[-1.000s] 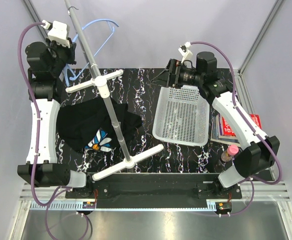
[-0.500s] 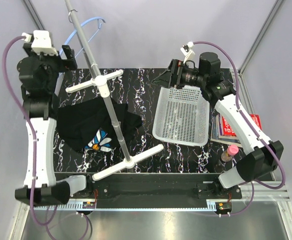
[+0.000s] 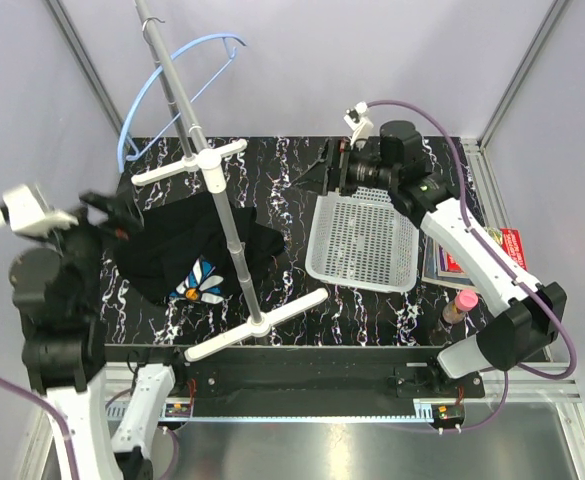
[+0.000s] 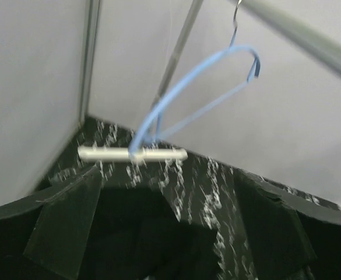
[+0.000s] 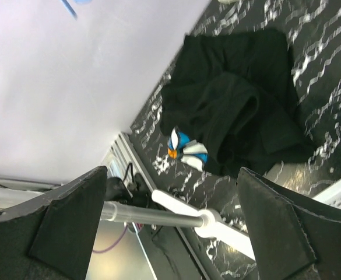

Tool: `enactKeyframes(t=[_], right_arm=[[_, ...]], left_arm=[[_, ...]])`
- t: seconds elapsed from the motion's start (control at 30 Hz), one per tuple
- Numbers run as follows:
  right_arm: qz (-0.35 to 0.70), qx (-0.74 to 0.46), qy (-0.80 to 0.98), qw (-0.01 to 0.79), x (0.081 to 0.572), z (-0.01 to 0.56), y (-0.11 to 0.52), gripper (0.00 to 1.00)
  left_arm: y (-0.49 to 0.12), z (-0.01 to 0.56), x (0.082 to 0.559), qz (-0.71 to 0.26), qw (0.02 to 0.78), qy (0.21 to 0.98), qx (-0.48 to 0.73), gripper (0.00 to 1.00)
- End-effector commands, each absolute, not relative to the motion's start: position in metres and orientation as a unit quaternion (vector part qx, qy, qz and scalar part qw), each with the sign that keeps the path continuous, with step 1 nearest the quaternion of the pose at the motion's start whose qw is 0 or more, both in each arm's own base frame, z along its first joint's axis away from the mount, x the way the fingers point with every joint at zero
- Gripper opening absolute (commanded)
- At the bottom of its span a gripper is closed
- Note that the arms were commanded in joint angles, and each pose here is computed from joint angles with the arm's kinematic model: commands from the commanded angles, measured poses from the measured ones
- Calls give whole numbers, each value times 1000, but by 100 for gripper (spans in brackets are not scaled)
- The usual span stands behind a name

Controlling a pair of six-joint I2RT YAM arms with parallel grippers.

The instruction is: Remove the t-shirt from the hanger

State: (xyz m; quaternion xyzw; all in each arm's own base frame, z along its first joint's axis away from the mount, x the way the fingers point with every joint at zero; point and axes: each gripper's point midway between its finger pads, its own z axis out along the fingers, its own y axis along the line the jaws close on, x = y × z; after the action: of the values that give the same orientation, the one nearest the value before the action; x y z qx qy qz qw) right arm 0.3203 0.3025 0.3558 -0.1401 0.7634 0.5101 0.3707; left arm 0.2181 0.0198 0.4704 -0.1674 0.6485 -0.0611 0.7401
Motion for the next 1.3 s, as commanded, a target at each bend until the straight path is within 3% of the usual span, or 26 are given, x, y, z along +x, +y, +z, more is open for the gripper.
enactKeyframes(t=[0.0, 0.17, 0.3, 0.63, 1.07, 1.17, 1.2, 1.27], right_arm=[[490, -145, 773, 375, 315, 340, 309, 100], [481, -149, 782, 367, 312, 326, 317, 100], [479, -150, 787, 359, 314, 318, 321, 100], [470, -153, 793, 358, 319, 302, 322, 100], [471, -160, 788, 364, 306, 306, 314, 100], [472, -161, 787, 363, 304, 307, 314, 100], [473, -163, 787, 362, 303, 307, 314, 100], [475, -164, 787, 358, 302, 306, 314, 100]], left_arm=[[7, 363, 186, -121, 637, 716, -259, 99], [-5, 273, 168, -171, 549, 739, -352, 99], [7, 204, 167, -146, 472, 737, -461, 99], [-4, 114, 193, -186, 345, 679, -621, 99], [26, 72, 277, -206, 345, 600, -691, 99], [30, 60, 281, -191, 331, 603, -700, 83], [33, 63, 283, -189, 342, 606, -693, 71], [39, 77, 289, -190, 371, 605, -678, 55]])
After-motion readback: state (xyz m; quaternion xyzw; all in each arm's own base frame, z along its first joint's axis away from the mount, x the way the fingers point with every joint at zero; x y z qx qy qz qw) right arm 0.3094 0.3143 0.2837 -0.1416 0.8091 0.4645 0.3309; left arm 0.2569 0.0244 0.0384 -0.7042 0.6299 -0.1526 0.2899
